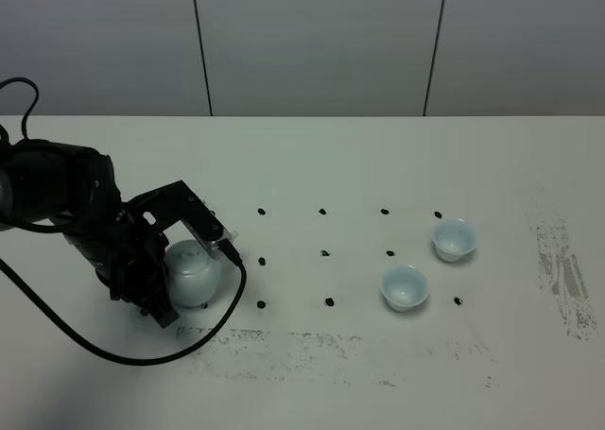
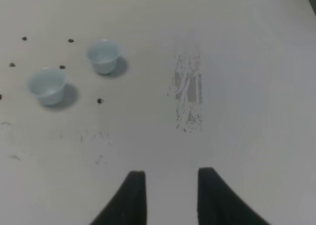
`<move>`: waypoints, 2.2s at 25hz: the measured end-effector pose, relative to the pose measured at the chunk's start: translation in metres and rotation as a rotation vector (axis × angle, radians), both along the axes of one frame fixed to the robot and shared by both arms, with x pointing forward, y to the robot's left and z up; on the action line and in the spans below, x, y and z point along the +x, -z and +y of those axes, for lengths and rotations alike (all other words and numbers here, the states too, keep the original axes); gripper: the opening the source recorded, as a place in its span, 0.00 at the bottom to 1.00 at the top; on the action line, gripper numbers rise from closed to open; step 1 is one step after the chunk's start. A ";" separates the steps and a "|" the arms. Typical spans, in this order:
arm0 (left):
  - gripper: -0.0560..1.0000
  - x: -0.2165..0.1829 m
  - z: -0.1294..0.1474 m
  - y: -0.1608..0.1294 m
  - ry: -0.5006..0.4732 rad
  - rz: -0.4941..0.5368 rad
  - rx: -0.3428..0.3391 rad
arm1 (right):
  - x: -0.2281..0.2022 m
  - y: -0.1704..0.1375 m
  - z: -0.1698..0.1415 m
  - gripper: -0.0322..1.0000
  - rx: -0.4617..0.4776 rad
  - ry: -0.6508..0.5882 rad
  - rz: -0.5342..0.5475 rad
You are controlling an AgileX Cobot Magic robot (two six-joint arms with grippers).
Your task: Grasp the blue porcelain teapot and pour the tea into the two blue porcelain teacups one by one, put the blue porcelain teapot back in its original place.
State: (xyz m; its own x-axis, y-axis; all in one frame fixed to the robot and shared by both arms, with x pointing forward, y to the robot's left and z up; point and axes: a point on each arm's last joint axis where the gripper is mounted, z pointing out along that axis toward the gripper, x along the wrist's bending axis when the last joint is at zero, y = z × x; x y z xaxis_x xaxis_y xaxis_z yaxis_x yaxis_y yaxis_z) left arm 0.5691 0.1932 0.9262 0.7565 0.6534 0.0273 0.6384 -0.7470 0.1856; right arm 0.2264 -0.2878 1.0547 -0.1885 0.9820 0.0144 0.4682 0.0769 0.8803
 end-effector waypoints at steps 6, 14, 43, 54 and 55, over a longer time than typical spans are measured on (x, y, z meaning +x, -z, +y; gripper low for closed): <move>0.13 0.002 -0.001 -0.011 0.024 -0.063 -0.010 | 0.000 0.000 0.000 0.26 0.000 0.000 0.000; 0.13 0.010 -0.029 -0.031 0.098 -0.205 -0.058 | 0.000 0.000 0.000 0.26 0.001 0.000 0.000; 0.13 0.104 -0.207 -0.043 0.871 -0.483 0.033 | -0.001 -0.001 0.004 0.26 0.040 -0.029 0.002; 0.13 0.108 -0.204 -0.043 0.912 -0.515 0.118 | -0.001 -0.001 0.004 0.26 0.040 -0.029 0.002; 0.13 0.107 -0.205 -0.043 0.926 -0.518 0.127 | -0.001 -0.001 0.004 0.26 0.040 -0.029 0.002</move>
State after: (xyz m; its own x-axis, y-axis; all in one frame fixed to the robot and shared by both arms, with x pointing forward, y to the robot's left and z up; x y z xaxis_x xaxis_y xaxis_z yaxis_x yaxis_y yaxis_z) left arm 0.6759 -0.0119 0.9688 0.8334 -0.2001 0.5151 -0.3218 -0.9336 0.1579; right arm 0.2257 -0.2838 1.0553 -0.2166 0.9747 0.0545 0.4682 0.0547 0.8819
